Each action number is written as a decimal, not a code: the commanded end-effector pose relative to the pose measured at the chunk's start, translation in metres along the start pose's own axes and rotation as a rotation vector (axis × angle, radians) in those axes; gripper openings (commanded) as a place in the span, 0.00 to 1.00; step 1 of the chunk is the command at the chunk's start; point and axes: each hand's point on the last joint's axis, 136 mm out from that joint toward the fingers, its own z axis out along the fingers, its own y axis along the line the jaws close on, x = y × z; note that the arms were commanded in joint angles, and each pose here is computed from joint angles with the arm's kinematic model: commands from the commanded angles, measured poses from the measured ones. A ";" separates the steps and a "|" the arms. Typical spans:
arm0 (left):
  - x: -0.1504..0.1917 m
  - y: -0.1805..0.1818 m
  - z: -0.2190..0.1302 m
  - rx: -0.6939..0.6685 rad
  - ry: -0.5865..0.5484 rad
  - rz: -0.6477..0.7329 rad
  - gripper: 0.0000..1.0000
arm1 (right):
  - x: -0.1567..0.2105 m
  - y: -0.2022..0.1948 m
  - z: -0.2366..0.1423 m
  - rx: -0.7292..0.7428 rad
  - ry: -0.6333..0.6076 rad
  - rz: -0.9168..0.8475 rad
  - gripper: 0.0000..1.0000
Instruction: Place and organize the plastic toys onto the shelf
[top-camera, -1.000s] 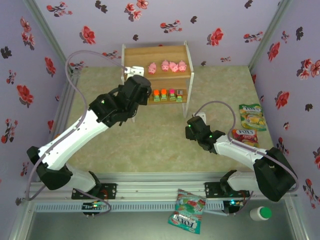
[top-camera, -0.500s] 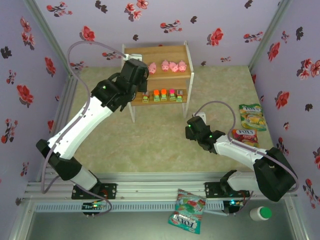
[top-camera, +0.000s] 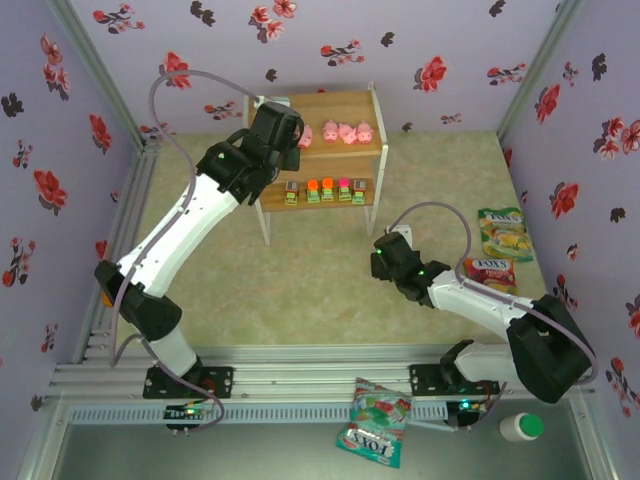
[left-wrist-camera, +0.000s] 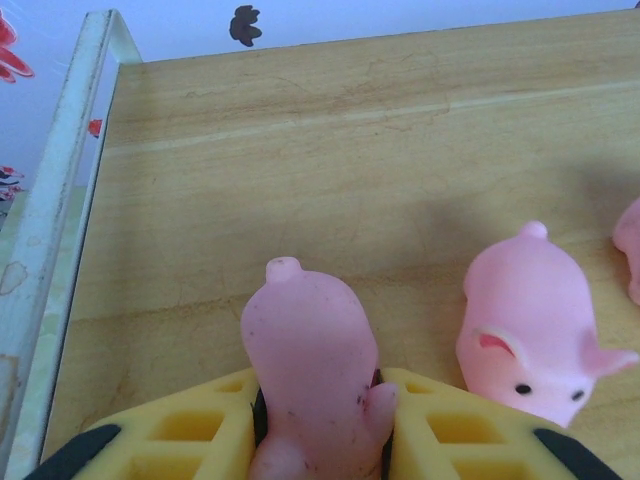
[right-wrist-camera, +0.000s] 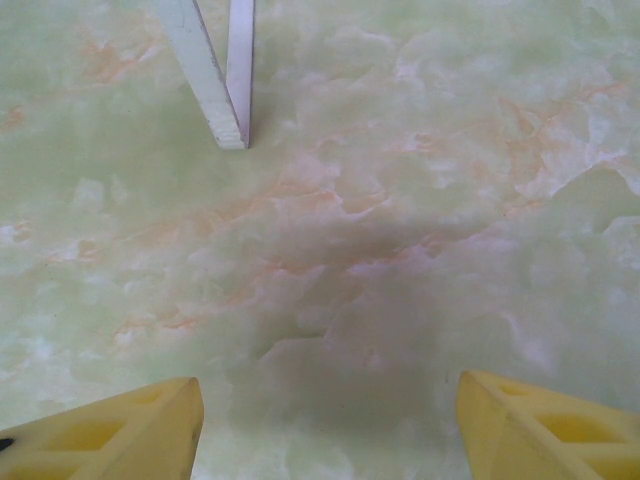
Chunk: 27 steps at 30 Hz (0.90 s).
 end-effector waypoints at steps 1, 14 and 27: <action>-0.008 0.002 0.000 0.006 -0.006 0.013 0.33 | -0.015 0.000 -0.006 0.001 -0.037 0.035 0.69; -0.008 0.006 0.006 0.006 0.015 0.008 0.38 | -0.014 0.000 -0.004 0.006 -0.032 0.031 0.69; -0.007 0.005 0.006 0.014 0.023 0.006 0.43 | -0.014 0.000 -0.003 0.006 -0.031 0.030 0.69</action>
